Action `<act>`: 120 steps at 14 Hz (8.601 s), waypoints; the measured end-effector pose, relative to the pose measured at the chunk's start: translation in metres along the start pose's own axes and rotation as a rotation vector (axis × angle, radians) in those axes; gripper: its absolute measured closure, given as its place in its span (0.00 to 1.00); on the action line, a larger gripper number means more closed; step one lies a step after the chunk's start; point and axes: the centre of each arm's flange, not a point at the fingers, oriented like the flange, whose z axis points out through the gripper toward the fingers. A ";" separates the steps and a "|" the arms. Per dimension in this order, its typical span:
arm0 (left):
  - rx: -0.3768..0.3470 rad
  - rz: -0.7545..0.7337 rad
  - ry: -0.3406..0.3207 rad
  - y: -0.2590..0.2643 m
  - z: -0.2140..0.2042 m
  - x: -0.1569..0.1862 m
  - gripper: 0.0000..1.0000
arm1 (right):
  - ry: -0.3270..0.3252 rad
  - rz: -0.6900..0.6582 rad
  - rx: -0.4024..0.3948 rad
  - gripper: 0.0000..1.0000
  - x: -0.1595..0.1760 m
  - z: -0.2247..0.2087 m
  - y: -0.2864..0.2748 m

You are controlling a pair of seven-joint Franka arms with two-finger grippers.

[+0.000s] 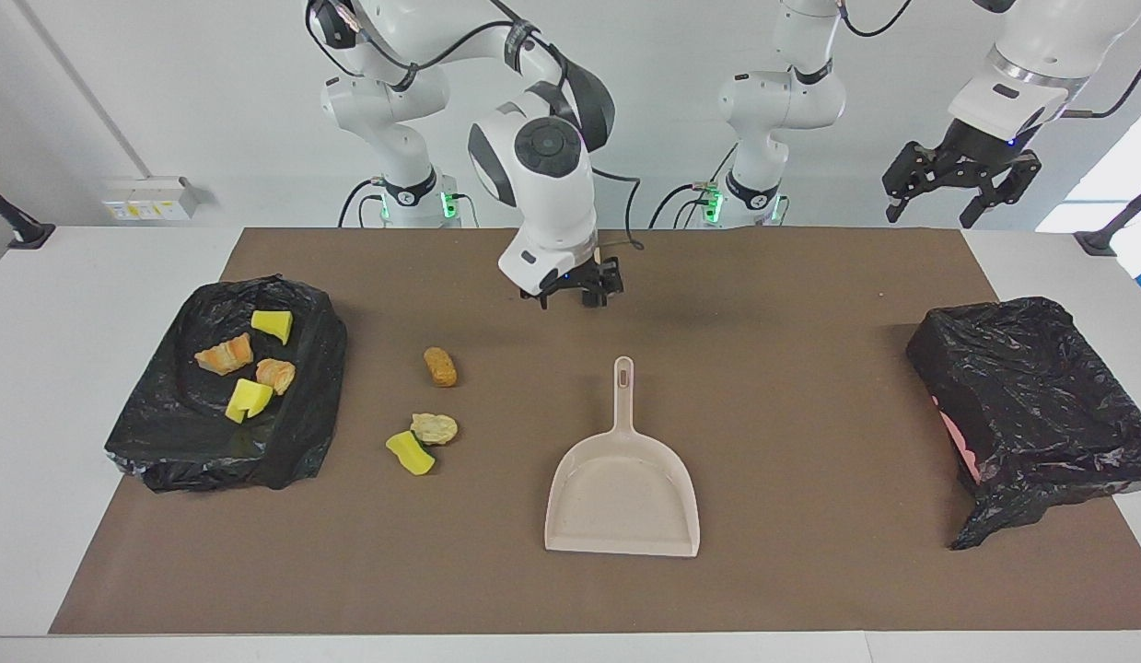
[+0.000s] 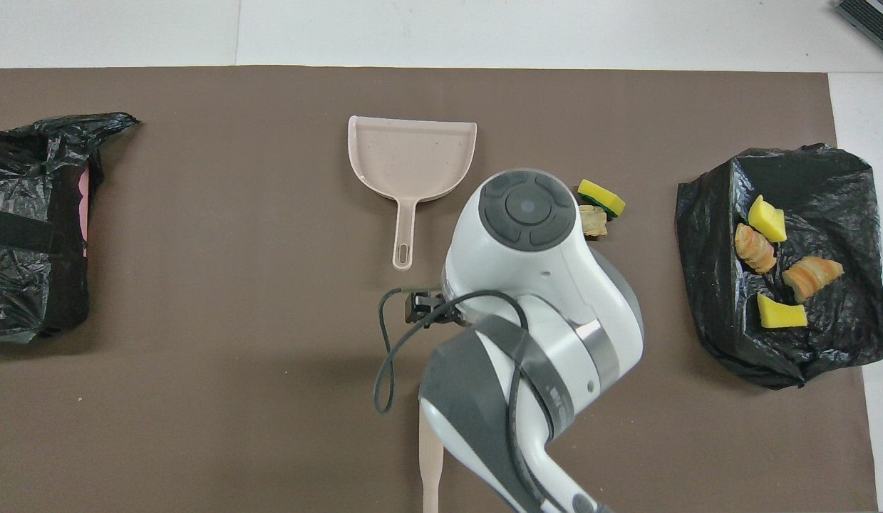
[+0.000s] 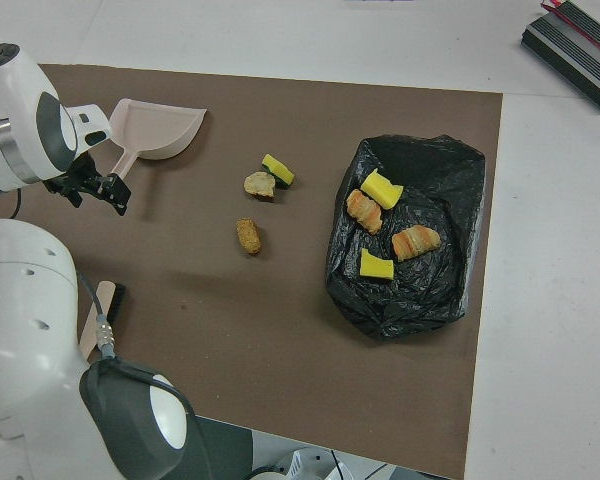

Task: Sweep and dump trash in bin

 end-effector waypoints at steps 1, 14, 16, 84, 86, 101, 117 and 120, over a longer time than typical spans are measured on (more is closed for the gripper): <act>0.000 0.006 0.008 0.003 0.001 0.003 0.00 | -0.028 0.002 -0.017 0.00 -0.025 0.013 0.000; -0.019 0.247 0.100 0.177 0.153 0.102 0.00 | -0.097 0.032 -0.058 0.00 -0.202 0.188 -0.027; -0.024 0.265 0.089 0.212 0.183 0.104 0.00 | -0.092 0.019 -0.054 0.00 -0.208 0.186 -0.031; 0.060 1.356 -0.083 0.214 0.316 0.033 0.68 | -0.152 0.055 0.309 0.74 0.061 0.107 0.042; 0.061 1.359 -0.075 0.215 0.316 0.030 0.68 | -0.155 0.072 0.351 0.74 0.061 0.100 0.035; 0.060 1.362 -0.073 0.214 0.319 0.024 0.68 | -0.172 0.156 -0.290 0.74 -0.032 0.095 0.235; 0.058 1.361 -0.077 0.212 0.320 0.019 0.68 | -0.100 -0.036 0.084 0.74 0.007 0.125 0.091; 0.057 1.361 -0.079 0.212 0.321 0.018 0.68 | -0.109 -0.026 0.203 0.74 0.010 0.123 0.048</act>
